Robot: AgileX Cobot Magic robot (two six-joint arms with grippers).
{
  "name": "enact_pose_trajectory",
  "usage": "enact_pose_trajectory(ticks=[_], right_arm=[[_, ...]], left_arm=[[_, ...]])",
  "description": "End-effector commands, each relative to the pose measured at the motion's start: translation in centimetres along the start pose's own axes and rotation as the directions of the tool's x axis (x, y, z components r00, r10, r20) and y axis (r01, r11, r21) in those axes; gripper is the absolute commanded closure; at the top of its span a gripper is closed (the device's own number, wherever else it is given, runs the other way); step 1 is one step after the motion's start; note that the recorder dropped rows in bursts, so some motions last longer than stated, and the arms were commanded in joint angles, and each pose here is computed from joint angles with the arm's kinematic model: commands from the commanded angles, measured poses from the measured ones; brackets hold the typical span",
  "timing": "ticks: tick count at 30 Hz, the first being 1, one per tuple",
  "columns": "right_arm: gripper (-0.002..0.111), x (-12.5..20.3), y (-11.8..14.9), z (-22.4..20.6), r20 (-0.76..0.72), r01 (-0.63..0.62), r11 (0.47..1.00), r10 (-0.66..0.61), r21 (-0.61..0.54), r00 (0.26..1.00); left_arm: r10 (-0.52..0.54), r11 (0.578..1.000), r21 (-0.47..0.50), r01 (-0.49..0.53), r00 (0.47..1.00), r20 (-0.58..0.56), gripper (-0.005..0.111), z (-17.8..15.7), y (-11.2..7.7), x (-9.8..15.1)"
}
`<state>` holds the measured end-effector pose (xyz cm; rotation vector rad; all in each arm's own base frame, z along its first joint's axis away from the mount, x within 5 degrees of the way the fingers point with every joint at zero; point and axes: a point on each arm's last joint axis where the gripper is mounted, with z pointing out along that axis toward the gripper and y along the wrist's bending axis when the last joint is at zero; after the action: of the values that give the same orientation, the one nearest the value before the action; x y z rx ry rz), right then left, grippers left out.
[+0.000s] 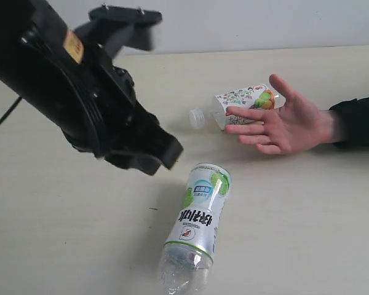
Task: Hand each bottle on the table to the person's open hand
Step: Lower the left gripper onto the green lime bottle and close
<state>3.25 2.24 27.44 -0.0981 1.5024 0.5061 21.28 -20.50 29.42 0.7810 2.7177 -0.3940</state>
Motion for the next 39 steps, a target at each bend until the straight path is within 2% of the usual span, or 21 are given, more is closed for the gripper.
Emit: enact_pose_trajectory(ticks=[1, 4, 6, 12, 16, 19, 24, 29, 33, 39], right_arm=[[0.108, 0.1, 0.0, 0.0, 0.002, 0.002, 1.000, -0.002, 0.003, 1.000], [0.108, 0.1, 0.0, 0.0, 0.002, 0.002, 1.000, -0.002, 0.003, 1.000], [0.108, 0.1, 0.0, 0.0, 0.002, 0.002, 1.000, -0.002, 0.003, 1.000], [0.108, 0.1, 0.0, 0.0, 0.002, 0.002, 1.000, -0.002, 0.003, 1.000], [0.108, 0.1, 0.0, 0.0, 0.002, 0.002, 1.000, -0.002, 0.003, 1.000], [0.108, 0.1, 0.0, 0.0, 0.002, 0.002, 1.000, -0.002, 0.003, 1.000], [0.108, 0.1, 0.0, 0.0, 0.002, 0.002, 1.000, -0.002, 0.003, 1.000], [0.108, 0.1, 0.0, 0.0, 0.002, 0.002, 1.000, -0.002, 0.003, 1.000], [0.108, 0.1, 0.0, 0.0, 0.002, 0.002, 1.000, -0.002, 0.003, 1.000], [0.108, 0.1, 0.0, 0.0, 0.002, 0.002, 1.000, -0.002, 0.003, 1.000]], left_arm=[[0.038, 0.996, -0.078, -0.043, 0.997, -0.066, 0.062, 2.6, -2.6, 0.4], [0.066, 0.995, -0.069, -0.073, 0.993, -0.100, 0.047, 4.0, -4.4, 0.9], [0.060, 0.996, -0.064, -0.067, 0.993, -0.104, 0.042, 4.8, -5.2, 1.1], [-0.027, 0.996, -0.085, 0.016, 0.991, -0.133, 0.042, 7.1, -5.7, 1.0], [-0.034, 0.995, -0.100, 0.017, 0.985, -0.170, 0.039, 8.4, -5.9, 0.8], [-0.038, 0.995, -0.093, 0.023, 0.986, -0.163, 0.033, 8.8, -6.2, 0.0], [-0.064, 0.995, -0.090, 0.051, 0.988, -0.139, 0.033, 9.5, -6.8, -1.4], [-0.084, 0.990, -0.126, 0.063, 0.983, -0.166, 0.033, 11.2, -7.0, -2.3], [-0.119, 0.974, -0.209, 0.082, 0.978, -0.171, 0.033, 12.3, -6.6, -3.0], [-0.149, 0.968, -0.227, 0.108, 0.974, -0.172, 0.033, 13.8, -6.4, -3.4]])
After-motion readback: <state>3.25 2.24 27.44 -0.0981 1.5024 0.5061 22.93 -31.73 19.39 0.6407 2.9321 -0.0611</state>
